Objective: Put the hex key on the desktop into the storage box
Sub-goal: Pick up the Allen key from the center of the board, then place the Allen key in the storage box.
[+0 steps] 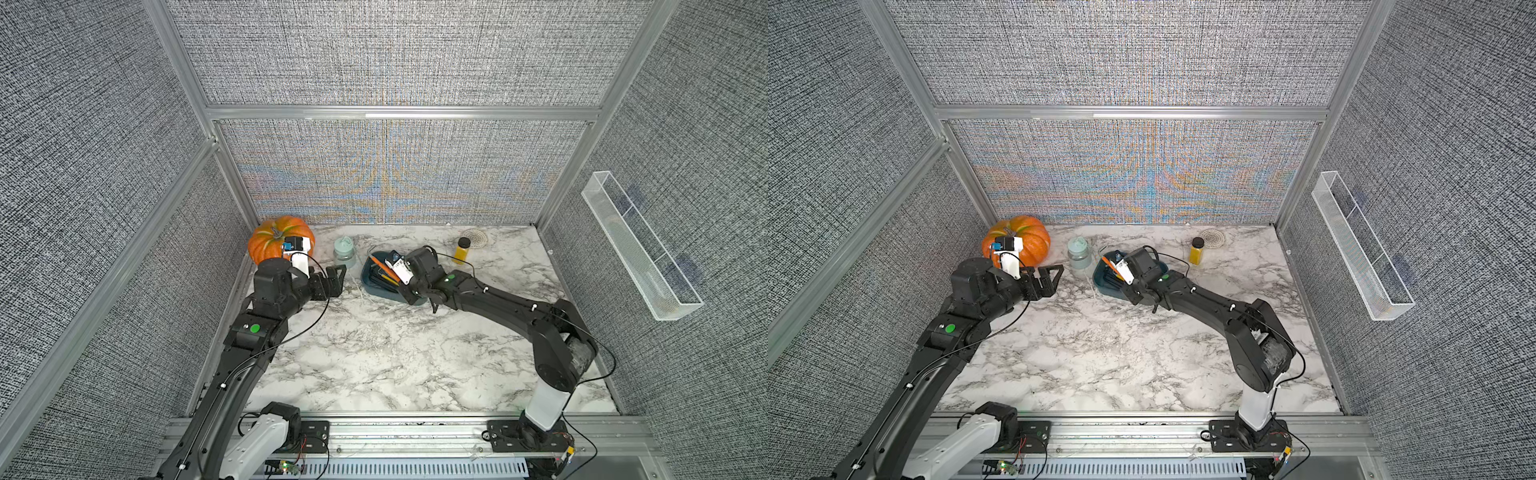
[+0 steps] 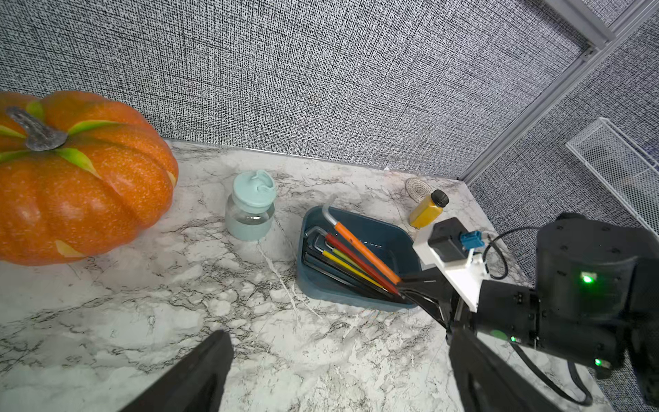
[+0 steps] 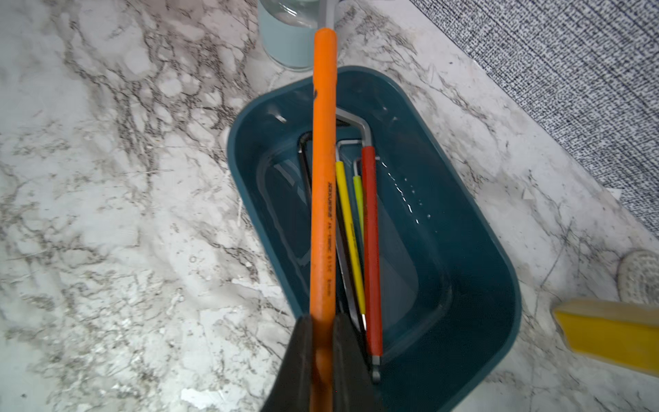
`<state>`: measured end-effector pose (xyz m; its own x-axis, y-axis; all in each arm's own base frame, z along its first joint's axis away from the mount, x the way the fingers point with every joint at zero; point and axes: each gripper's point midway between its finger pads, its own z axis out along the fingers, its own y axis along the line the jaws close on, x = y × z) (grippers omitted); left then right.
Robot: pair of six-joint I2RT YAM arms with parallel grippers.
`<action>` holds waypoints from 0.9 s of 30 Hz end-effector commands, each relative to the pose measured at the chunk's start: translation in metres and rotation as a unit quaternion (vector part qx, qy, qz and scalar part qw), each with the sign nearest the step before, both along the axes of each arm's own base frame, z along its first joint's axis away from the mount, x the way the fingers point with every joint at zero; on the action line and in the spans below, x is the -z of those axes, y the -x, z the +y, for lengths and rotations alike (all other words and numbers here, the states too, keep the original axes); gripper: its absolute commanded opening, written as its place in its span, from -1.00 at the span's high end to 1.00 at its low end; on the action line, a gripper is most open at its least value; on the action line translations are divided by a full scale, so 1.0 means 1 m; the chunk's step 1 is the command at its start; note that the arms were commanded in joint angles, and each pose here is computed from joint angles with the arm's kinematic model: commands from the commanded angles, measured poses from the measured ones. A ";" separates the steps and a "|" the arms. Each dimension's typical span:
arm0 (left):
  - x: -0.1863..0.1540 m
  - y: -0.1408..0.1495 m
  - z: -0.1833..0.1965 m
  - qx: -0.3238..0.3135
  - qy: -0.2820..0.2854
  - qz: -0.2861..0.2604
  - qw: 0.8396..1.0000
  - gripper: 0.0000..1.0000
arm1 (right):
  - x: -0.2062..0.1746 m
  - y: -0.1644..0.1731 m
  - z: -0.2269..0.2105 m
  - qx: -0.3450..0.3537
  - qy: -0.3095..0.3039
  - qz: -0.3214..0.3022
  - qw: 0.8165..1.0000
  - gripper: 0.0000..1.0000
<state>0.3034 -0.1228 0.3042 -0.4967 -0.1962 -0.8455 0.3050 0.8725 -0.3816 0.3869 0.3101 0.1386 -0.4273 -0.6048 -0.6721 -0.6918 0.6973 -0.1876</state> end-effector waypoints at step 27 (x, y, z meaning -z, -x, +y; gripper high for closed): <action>-0.002 -0.003 -0.001 0.002 0.003 -0.012 1.000 -1.00 | 0.066 -0.041 -0.016 0.001 0.047 0.038 0.998 0.13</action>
